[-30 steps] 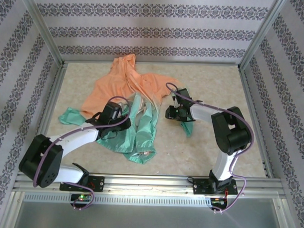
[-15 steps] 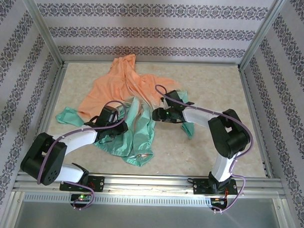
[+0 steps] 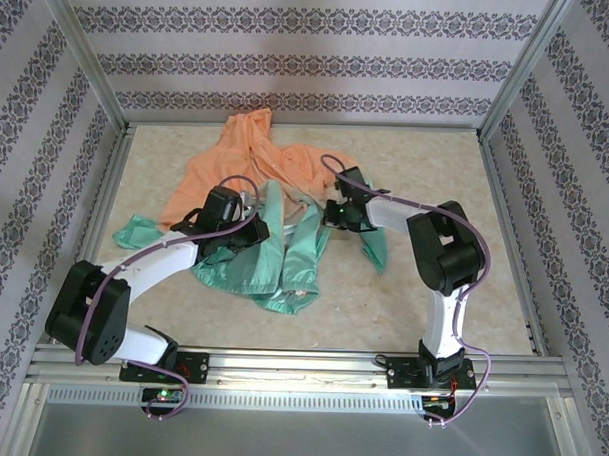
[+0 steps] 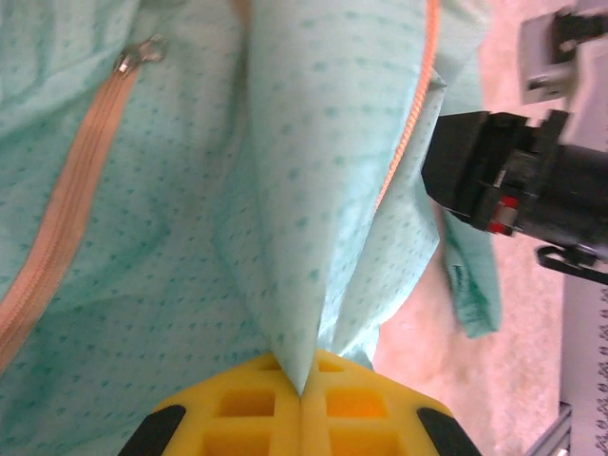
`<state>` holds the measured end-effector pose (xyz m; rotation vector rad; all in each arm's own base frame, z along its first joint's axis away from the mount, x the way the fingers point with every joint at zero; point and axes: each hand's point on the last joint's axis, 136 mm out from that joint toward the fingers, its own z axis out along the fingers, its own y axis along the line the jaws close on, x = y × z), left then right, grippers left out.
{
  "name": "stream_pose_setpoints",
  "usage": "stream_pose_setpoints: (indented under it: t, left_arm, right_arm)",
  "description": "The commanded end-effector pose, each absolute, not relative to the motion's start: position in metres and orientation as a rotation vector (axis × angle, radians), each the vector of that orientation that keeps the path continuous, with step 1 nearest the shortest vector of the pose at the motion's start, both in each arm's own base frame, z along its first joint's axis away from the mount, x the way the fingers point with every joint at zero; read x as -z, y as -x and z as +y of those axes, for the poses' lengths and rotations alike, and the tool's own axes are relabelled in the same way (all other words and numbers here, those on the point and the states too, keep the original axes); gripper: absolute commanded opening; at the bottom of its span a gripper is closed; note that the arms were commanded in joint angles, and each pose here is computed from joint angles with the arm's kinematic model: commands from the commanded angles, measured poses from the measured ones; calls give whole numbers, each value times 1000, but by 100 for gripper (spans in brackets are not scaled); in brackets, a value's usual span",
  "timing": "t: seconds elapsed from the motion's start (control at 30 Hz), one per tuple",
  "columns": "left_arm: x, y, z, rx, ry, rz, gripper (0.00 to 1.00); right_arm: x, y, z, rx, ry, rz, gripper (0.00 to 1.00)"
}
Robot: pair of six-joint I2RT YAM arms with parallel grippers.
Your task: Zip up the jacket
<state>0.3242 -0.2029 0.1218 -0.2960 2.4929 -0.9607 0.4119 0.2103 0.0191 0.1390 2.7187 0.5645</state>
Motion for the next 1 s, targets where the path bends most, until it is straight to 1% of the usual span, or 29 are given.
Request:
stream_pose_setpoints:
  t: [0.0,0.13,0.3,0.4,0.43,0.47,0.53,0.57,0.6,0.67,0.73,0.83,0.97]
  left_arm:
    - [-135,-314,-196,958,285,2523,0]
    - [-123,-305,-176,937,372,2530,0]
    - [-95,-292,-146,915,502,2545,0]
    - [-81,-286,-130,881,553,2559,13]
    - [-78,-284,-126,865,561,2571,20]
    - [-76,-282,-123,848,562,2582,27]
    - [-78,-277,-119,817,551,2596,36]
    - [-81,-274,-117,801,544,2598,39]
    - [-82,-271,-115,784,536,2601,40]
    - [-87,-261,-110,729,512,2620,41]
    - [-91,-250,-108,677,484,2641,42]
    - [-95,-231,-113,622,433,2658,45]
    - [-96,-214,-135,614,342,2646,48]
  right_arm:
    - [-24,-409,170,-438,-198,2726,0]
    - [-26,-411,147,-430,-224,2723,0]
    - [-30,-411,140,-409,-175,2735,0]
    - [-37,-411,142,-414,-140,2728,0]
    - [-41,-410,144,-416,-127,2724,0]
    - [-47,-410,144,-412,-113,2718,1]
    - [-59,-409,147,-396,-78,2703,14]
    - [-65,-407,148,-384,-56,2695,20]
    - [-73,-405,150,-376,-35,2684,24]
    - [-87,-400,156,-358,16,2665,29]
    - [-97,-394,162,-343,61,2655,32]
    - [-109,-383,178,-344,122,2643,33]
    - [-116,-364,211,-410,193,2634,34]
